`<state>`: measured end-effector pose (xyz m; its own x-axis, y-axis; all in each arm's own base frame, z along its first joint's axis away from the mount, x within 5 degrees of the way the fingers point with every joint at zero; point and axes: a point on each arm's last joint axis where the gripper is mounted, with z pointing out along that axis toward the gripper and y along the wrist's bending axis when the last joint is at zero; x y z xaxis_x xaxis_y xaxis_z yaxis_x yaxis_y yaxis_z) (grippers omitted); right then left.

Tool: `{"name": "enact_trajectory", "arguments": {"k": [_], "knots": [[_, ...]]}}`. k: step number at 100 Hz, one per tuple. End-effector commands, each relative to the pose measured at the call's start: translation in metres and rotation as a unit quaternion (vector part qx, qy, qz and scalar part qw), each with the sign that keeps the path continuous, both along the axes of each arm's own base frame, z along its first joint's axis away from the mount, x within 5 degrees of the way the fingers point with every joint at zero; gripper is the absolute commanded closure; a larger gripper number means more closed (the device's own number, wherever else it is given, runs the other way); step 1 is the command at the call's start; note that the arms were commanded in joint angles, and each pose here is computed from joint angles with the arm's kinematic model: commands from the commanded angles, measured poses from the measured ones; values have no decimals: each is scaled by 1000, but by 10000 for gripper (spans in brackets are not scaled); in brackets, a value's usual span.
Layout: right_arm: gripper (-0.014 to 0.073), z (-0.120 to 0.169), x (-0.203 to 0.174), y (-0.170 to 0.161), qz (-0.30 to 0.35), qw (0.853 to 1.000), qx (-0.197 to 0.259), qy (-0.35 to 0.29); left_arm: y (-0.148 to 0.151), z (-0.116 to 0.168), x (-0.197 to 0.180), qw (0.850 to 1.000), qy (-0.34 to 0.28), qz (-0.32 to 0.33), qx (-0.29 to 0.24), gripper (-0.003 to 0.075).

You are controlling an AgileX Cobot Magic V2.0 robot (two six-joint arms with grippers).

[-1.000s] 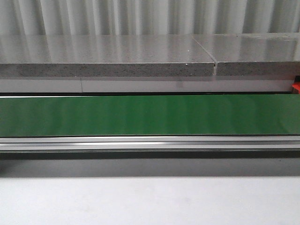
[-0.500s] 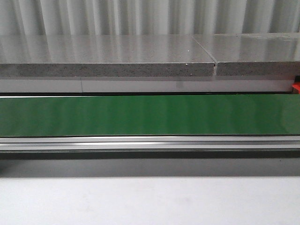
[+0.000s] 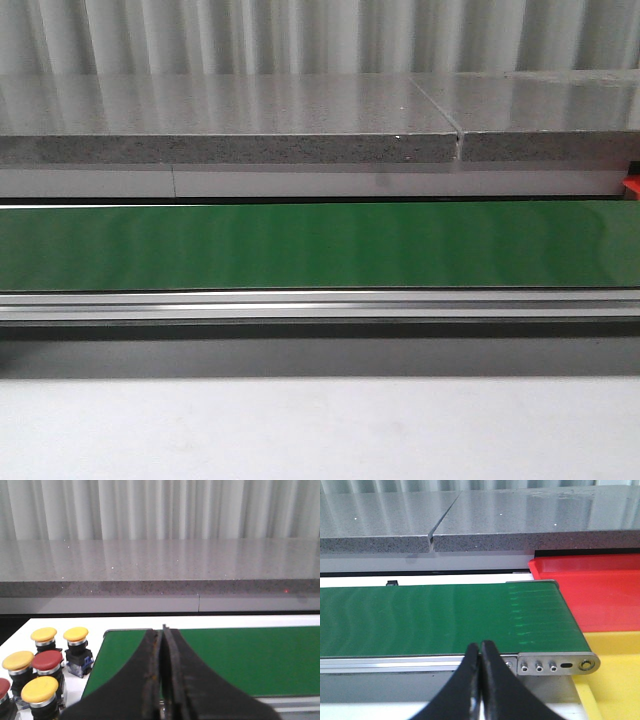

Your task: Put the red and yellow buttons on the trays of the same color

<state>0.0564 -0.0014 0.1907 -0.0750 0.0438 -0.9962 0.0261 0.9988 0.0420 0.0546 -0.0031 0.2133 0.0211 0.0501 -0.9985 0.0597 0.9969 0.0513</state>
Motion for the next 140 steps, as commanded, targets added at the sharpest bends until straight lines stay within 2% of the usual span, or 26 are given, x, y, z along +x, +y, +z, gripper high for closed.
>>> {"name": "enact_trajectory", "arguments": {"k": [1, 12, 26, 52, 66, 85, 92, 117, 135, 140], "knots": [[662, 13, -1, 0, 3, 999, -5, -52, 1, 29, -10, 998, -66, 2, 4, 741], [662, 13, -1, 0, 3, 999, -5, -52, 2, 51, -19, 998, -58, 7, 4, 741], [662, 13, -1, 0, 3, 999, -5, -52, 3, 70, -25, 1000, -12, 9, -3, 741], [662, 13, -1, 0, 3, 999, -5, -52, 3, 98, -15, 1000, 24, 11, -1, 725], [662, 13, -1, 0, 3, 999, -5, -52, 2, 105, 1, 998, 59, 11, 2, 600], [662, 13, -1, 0, 3, 999, -5, -52, 1, 116, 21, 998, 65, 14, 18, 367], [662, 13, -1, 0, 3, 999, -5, -52, 1, 119, 28, 997, 77, 14, 19, 323], [662, 13, -1, 0, 3, 999, -5, -52, 0, 137, 62, 986, 165, 20, 11, 326], [662, 13, -1, 0, 3, 999, -5, -52, -1, 144, 94, 960, 278, 36, -12, 332], [662, 13, -1, 0, 3, 999, -5, -52, -1, 148, 102, 956, 292, 38, -12, 332]]}}
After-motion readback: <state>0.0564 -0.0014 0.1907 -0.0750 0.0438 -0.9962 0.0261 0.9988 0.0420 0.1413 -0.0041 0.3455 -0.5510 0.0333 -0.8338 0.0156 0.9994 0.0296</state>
